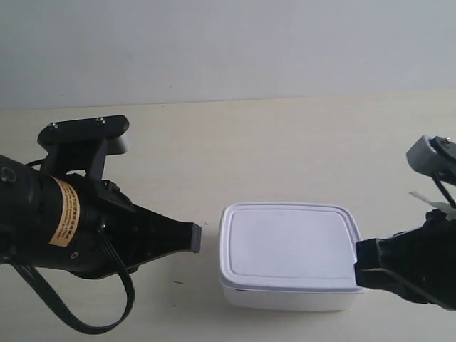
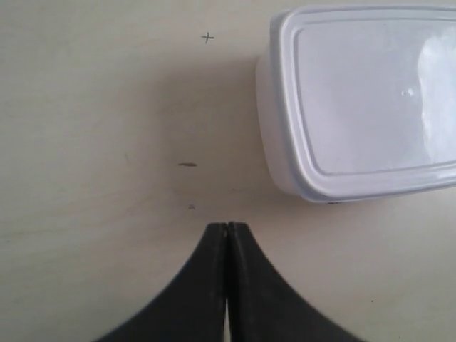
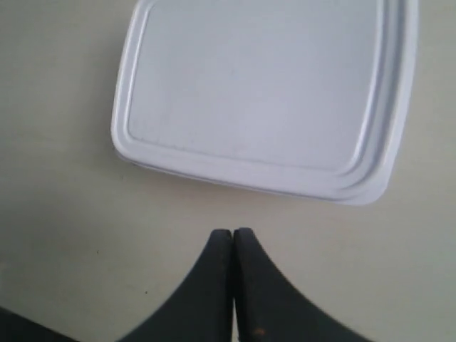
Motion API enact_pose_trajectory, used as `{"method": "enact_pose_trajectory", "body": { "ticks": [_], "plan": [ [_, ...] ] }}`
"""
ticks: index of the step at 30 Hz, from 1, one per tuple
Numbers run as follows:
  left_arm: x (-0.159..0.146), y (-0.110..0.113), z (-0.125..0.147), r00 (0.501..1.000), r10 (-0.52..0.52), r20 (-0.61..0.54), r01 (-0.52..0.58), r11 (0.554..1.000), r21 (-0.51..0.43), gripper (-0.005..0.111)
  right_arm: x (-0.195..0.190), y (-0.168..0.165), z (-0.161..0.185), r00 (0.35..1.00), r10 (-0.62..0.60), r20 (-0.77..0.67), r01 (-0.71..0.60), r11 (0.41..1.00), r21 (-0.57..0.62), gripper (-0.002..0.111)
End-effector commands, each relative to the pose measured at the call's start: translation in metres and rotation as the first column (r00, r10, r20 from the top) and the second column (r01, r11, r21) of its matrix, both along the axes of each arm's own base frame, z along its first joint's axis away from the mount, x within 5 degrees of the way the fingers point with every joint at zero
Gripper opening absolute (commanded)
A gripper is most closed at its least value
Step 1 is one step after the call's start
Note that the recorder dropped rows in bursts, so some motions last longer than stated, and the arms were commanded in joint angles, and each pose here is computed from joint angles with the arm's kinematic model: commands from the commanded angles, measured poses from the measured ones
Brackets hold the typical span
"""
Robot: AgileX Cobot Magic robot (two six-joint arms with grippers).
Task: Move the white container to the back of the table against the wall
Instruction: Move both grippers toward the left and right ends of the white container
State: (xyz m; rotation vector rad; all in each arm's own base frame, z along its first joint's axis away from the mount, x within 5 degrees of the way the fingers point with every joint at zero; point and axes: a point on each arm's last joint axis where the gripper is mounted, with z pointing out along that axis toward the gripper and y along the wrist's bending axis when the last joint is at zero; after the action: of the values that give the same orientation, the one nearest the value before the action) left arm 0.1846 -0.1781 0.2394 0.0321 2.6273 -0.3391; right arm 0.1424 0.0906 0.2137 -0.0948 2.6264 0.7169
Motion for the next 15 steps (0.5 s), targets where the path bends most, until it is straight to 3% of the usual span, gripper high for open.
{"method": "enact_pose_trajectory", "body": {
  "ticks": [1, 10, 15],
  "plan": [
    [-0.002, -0.006, 0.0, 1.0, -0.011, -0.012, 0.01, 0.999, -0.042, 0.0, -0.002, 0.009, -0.008, 0.998, 0.051, -0.03, -0.051, 0.998, -0.023, 0.0],
    [0.003, -0.024, -0.033, 0.984, -0.143, -0.102, 0.144, 0.99, 0.001, 0.0, 0.009, 0.012, -0.028, 0.996, 0.021, -0.092, -0.031, 0.993, -0.112, 0.0],
    [0.009, -0.033, -0.049, 0.984, -0.144, -0.107, 0.143, 0.99, -0.017, 0.0, 0.01, 0.013, -0.038, 0.989, 0.021, -0.146, -0.041, 0.99, -0.134, 0.0]
  ]
}}
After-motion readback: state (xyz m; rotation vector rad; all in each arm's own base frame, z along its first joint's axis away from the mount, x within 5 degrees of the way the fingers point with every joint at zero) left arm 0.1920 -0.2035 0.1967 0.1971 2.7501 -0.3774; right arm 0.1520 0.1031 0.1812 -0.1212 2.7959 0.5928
